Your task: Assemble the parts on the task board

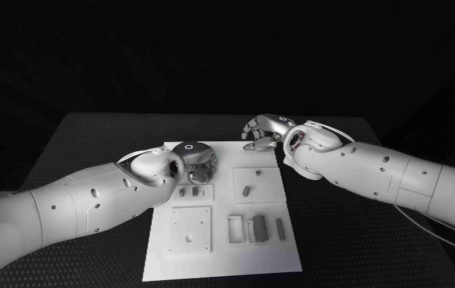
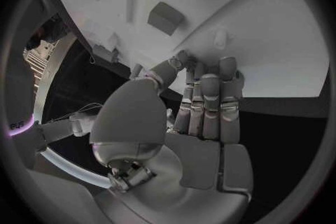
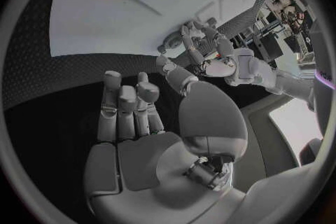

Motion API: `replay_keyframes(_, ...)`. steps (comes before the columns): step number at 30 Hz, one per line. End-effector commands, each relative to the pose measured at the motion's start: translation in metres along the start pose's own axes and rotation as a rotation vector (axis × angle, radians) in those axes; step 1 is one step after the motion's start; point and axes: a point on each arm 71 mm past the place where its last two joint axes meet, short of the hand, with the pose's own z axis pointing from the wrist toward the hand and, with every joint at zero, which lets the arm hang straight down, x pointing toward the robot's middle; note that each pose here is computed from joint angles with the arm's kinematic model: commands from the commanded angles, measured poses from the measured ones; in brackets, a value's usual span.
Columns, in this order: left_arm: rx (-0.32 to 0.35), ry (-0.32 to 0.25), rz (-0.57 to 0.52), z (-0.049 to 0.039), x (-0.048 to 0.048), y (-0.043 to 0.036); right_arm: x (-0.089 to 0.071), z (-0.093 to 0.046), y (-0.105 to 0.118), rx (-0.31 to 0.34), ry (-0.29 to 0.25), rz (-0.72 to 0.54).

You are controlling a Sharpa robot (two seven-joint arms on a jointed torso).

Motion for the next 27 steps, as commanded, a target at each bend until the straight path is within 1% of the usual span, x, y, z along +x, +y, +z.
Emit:
replay_keyframes(1,0.005,0.02,-0.001,0.0009,0.0023,-0.0019,0.0004,0.0,0.0013,-0.009,0.003,-0.002)
replay_keyframes(6,0.004,0.022,-0.002,0.0014,0.0024,-0.0026,0.0004,0.0,0.0012,-0.009,0.003,-0.002)
replay_keyframes(14,-0.002,0.035,0.0,0.0018,0.0033,-0.0014,0.0005,0.0001,0.0012,-0.009,0.004,-0.002)
replay_keyframes(21,-0.003,0.034,-0.003,0.0025,0.006,-0.0026,0.0006,0.0002,0.0015,-0.01,0.004,-0.002)
replay_keyframes(27,-0.005,0.033,-0.004,0.0022,0.0061,-0.0024,0.0006,0.0003,0.0014,-0.009,0.004,-0.002)
